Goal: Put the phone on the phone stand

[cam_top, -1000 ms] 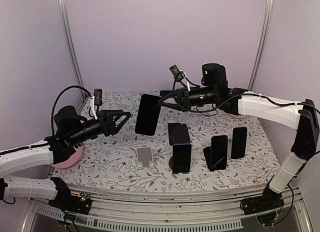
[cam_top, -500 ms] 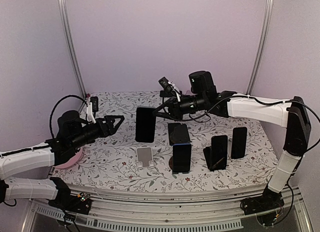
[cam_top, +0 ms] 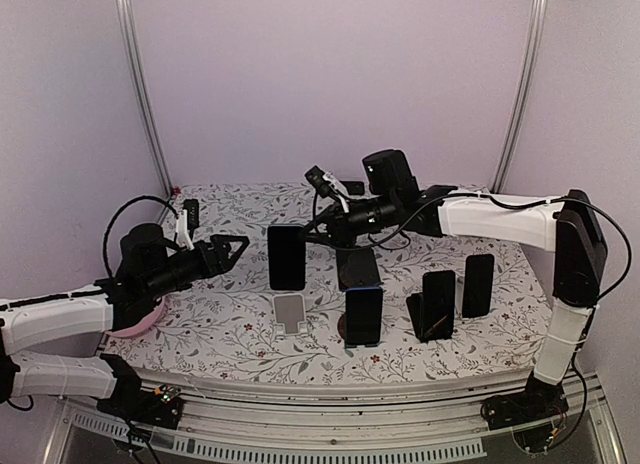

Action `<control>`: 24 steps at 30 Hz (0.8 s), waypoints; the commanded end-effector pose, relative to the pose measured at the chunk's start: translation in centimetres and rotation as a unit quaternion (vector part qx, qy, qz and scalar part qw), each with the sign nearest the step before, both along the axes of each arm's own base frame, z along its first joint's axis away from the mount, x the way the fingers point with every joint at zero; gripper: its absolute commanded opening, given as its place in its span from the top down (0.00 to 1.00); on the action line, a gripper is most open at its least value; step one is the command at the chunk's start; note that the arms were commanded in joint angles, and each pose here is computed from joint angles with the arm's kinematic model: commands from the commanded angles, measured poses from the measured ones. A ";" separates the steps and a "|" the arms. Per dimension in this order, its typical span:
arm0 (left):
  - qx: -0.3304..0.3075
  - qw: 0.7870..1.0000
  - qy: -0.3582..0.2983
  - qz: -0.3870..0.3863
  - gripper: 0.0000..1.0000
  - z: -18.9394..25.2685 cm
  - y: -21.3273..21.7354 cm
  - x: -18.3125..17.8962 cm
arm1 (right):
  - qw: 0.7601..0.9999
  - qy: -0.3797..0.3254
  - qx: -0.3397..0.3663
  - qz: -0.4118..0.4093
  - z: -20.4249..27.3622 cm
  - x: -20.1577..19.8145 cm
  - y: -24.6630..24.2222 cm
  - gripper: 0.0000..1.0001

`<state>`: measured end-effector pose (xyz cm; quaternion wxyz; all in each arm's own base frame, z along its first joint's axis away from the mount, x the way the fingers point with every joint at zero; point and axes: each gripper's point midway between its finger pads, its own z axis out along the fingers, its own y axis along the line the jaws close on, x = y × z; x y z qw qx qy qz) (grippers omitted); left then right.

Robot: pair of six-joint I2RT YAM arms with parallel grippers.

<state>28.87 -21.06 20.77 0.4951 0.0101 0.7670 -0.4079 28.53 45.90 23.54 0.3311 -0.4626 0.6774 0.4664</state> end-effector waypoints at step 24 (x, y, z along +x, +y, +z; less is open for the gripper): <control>-0.005 1.000 0.001 -0.017 0.21 -0.9 0.3 -0.5 | 0.999 -0.019 -0.001 0.042 -1.2 0.4 2.2 0.98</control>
